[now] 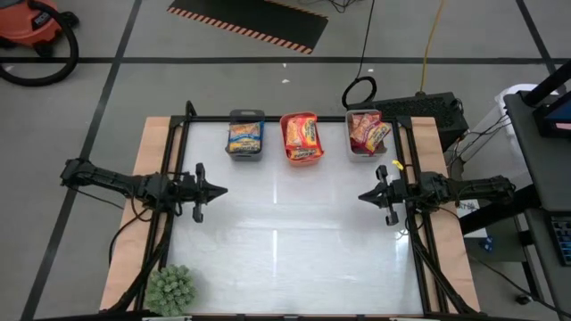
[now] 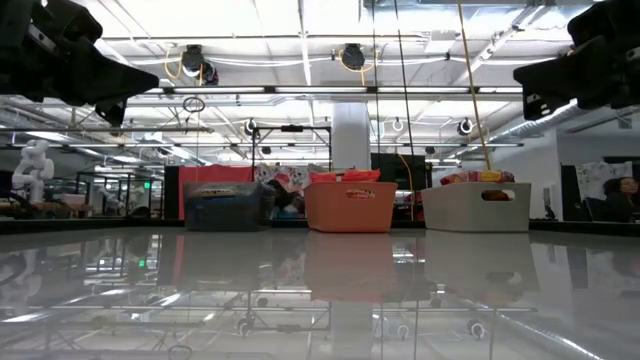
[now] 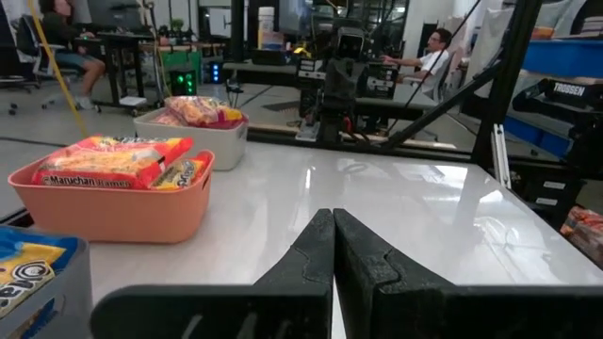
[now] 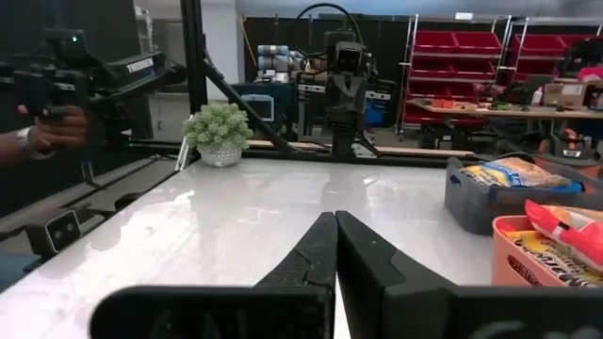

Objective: Sort Maruchan noodles
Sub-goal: Return to Home Position

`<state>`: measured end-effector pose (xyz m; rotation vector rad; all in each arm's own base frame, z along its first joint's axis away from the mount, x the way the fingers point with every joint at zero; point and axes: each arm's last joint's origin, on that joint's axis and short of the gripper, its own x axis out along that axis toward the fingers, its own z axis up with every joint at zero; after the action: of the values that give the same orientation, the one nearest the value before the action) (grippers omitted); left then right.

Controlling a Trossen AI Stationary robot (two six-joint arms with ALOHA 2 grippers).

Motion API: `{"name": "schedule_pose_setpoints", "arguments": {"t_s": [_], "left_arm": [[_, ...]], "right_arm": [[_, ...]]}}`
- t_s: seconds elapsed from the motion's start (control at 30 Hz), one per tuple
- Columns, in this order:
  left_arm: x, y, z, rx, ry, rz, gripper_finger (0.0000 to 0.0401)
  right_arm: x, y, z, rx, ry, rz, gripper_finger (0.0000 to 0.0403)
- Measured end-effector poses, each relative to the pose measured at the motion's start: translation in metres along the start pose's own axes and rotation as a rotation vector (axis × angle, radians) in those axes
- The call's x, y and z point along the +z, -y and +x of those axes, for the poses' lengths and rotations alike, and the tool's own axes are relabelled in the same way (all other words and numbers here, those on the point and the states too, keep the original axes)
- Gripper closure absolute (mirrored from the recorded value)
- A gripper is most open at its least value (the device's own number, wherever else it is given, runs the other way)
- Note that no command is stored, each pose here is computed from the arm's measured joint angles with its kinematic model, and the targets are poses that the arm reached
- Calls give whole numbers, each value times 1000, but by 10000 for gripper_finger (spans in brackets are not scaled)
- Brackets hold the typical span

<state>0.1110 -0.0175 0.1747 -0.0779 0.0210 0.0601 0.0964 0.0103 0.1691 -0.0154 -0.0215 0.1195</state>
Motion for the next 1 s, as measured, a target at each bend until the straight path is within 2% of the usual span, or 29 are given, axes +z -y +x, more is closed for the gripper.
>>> {"name": "schedule_pose_setpoints", "arguments": {"t_s": [0.2,0.53,1.0], "left_arm": [[0,0,0,0,1,6,400],[-6,1,0,-54,21,115,400],[3,-1,-11,-57,131,114,400]], "right_arm": [[2,0,0,5,23,22,403],[3,0,0,4,27,23,403],[3,0,0,5,30,23,403]]}}
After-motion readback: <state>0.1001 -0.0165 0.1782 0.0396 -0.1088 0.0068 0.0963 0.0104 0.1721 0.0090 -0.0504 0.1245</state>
